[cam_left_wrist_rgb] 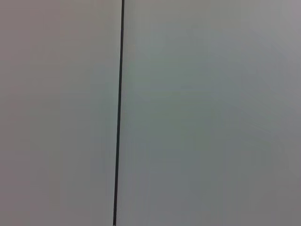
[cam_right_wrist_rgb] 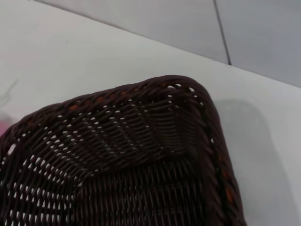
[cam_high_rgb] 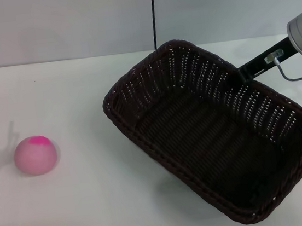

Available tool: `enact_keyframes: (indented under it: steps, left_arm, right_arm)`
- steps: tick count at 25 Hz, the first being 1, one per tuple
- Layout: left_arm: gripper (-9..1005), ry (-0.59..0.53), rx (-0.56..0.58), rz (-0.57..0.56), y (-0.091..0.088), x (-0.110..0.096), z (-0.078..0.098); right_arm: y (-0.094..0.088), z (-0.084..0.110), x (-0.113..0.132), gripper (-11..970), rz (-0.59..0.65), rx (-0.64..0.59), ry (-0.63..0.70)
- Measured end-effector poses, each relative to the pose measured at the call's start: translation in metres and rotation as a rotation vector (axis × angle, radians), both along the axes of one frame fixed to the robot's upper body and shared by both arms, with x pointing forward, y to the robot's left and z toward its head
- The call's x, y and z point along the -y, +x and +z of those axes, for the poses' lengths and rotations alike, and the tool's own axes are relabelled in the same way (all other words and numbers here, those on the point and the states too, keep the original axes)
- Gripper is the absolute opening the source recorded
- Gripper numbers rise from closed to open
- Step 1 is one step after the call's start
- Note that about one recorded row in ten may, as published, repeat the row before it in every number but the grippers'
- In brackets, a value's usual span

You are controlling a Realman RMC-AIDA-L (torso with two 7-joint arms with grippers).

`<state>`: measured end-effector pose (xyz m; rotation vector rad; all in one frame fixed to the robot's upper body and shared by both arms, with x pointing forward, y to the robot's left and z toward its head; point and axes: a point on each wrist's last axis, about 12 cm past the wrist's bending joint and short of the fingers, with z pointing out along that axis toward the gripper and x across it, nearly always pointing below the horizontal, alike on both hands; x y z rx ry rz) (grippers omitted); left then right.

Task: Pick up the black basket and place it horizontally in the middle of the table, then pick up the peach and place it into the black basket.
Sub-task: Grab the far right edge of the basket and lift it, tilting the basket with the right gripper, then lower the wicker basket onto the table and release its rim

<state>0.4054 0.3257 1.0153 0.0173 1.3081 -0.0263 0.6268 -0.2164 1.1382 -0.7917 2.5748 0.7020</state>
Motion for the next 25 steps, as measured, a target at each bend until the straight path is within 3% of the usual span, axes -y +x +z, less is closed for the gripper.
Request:
enact_keyframes:
  steps: [3,7,8,16,24,25]
  left_arm:
    - [770,0.0,0.001,-0.001,0.0,0.0,0.0]
    - [768,-0.001,0.004,-0.002,0.0,0.001,0.0]
    - [767,-0.001,0.004,-0.002,0.0,0.001,0.0]
    - [762,0.005,0.036,0.002,-0.01,-0.002,0.003]
    - [756,0.01,0.055,-0.003,-0.019,-0.002,0.004]
    - [756,0.051,0.065,-0.015,-0.027,0.002,0.004]
  right_arm:
    - [-0.001,0.006,-0.001,169,0.061,0.031,-0.015]
    - [0.0,0.019,0.002,159,0.127,0.094,-0.036]
    - [0.0,0.032,0.006,156,0.199,0.152,-0.056]
    - [0.004,0.061,0.005,138,0.449,0.287,-0.122]
    - [0.009,0.059,-0.024,137,0.735,0.477,-0.224]
    - [0.01,0.057,-0.03,137,0.766,0.5,-0.236]
